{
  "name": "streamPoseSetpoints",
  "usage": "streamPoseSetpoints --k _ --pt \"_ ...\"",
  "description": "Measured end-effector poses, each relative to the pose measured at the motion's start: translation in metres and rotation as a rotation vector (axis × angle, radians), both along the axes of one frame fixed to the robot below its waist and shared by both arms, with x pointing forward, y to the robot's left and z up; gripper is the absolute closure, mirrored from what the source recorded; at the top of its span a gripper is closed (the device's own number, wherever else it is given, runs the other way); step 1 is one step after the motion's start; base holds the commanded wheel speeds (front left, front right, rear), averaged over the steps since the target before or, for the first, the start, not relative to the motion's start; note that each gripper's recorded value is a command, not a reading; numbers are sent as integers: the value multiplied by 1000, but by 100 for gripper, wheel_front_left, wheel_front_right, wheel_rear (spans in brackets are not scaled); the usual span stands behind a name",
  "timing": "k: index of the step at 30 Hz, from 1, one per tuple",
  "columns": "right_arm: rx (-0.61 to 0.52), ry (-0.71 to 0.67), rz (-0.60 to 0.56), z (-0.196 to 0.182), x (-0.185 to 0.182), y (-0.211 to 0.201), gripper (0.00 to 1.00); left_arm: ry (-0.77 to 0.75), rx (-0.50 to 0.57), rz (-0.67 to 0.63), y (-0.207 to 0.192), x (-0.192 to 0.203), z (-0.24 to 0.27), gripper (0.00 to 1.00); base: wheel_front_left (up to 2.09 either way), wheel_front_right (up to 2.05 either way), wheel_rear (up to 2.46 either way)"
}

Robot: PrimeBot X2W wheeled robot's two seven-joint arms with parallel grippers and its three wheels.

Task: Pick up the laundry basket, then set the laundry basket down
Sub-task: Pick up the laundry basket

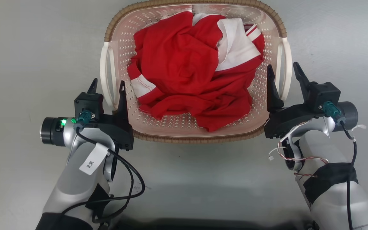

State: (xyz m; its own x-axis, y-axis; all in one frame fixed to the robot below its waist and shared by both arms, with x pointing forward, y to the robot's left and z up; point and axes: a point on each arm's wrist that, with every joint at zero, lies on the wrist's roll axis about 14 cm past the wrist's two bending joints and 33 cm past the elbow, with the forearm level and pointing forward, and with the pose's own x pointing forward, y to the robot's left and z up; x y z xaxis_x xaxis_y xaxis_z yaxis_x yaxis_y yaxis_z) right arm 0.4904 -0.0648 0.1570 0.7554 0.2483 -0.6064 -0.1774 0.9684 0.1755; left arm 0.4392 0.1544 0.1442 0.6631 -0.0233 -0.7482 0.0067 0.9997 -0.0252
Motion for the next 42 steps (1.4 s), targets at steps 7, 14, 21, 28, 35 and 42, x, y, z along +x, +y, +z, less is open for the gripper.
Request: streamPoseSetpoints --k 7,14,21,28,35,42 --pt "19 20 1 -6 0 6 7 16 -8 -22 -5 2 -6 0 0 0 0" --pt "21 35 2 -13 -1 9 54 42 -27 -18 -8 0 -14 49 0 0 0" --pt "23 42 -5 -16 2 10 100 47 -39 -24 -13 2 -16 100 0 0 0" --pt "21 57 -17 -17 0 8 100 55 -49 -24 -16 1 -15 100 0 0 0" --pt "9 72 -26 -9 -3 5 100 46 -60 -35 -22 3 -3 100 0 0 0" --pt "13 67 -33 9 -4 3 100 28 -71 -14 -24 5 14 100 0 0 0"
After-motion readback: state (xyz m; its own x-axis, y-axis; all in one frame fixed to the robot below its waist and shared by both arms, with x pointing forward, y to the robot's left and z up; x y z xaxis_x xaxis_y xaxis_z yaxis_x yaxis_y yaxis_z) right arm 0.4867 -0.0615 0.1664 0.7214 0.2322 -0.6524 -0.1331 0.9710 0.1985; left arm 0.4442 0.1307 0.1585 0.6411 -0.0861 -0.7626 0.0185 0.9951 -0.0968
